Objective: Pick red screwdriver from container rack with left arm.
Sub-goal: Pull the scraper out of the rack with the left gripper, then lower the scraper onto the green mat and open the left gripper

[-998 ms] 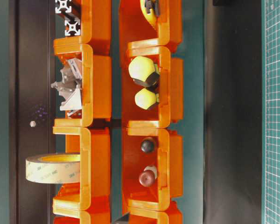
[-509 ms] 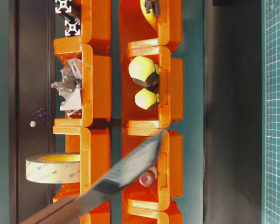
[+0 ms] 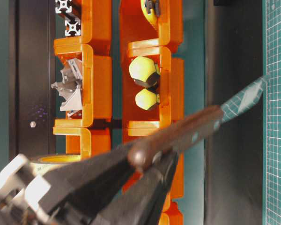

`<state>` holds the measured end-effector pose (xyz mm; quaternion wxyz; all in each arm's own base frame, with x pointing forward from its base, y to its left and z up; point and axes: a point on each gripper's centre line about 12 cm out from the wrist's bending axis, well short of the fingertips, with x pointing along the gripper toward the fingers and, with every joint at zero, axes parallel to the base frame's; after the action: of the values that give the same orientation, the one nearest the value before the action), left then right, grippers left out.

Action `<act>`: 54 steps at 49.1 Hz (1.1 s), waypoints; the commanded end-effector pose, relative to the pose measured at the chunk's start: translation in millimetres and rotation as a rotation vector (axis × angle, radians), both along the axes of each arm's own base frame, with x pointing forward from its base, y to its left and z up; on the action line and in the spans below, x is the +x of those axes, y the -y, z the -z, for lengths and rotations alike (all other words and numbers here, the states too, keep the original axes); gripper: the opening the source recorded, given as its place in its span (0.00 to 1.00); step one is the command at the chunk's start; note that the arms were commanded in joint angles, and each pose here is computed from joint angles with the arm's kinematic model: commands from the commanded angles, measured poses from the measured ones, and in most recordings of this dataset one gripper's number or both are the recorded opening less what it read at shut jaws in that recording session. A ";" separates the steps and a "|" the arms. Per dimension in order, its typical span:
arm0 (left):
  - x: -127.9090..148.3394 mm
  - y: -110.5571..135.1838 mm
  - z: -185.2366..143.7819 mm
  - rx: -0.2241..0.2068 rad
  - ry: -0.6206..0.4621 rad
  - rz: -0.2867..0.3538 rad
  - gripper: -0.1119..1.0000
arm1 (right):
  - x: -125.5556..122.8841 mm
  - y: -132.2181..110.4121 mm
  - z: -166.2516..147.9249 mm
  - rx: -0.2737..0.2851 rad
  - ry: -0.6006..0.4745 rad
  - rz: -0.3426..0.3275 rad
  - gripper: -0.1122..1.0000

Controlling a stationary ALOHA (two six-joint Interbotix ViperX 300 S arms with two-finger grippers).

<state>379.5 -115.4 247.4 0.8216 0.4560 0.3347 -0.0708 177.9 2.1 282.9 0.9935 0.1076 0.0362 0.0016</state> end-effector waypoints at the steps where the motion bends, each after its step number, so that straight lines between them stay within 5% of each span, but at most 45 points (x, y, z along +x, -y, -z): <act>1: 6.0 -7.7 -6.8 -0.018 0.029 0.000 0.29 | 2.0 0.3 -4.7 0.002 0.006 0.002 0.10; 54: 19.5 -16.7 15.8 -0.034 -0.001 -0.011 0.29 | 2.0 0.9 -4.5 0.002 0.008 0.005 0.10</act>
<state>397.3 -98.0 222.4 0.8217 0.4438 0.3499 -0.0736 177.9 1.3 282.9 0.9935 0.1076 0.0360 -0.0007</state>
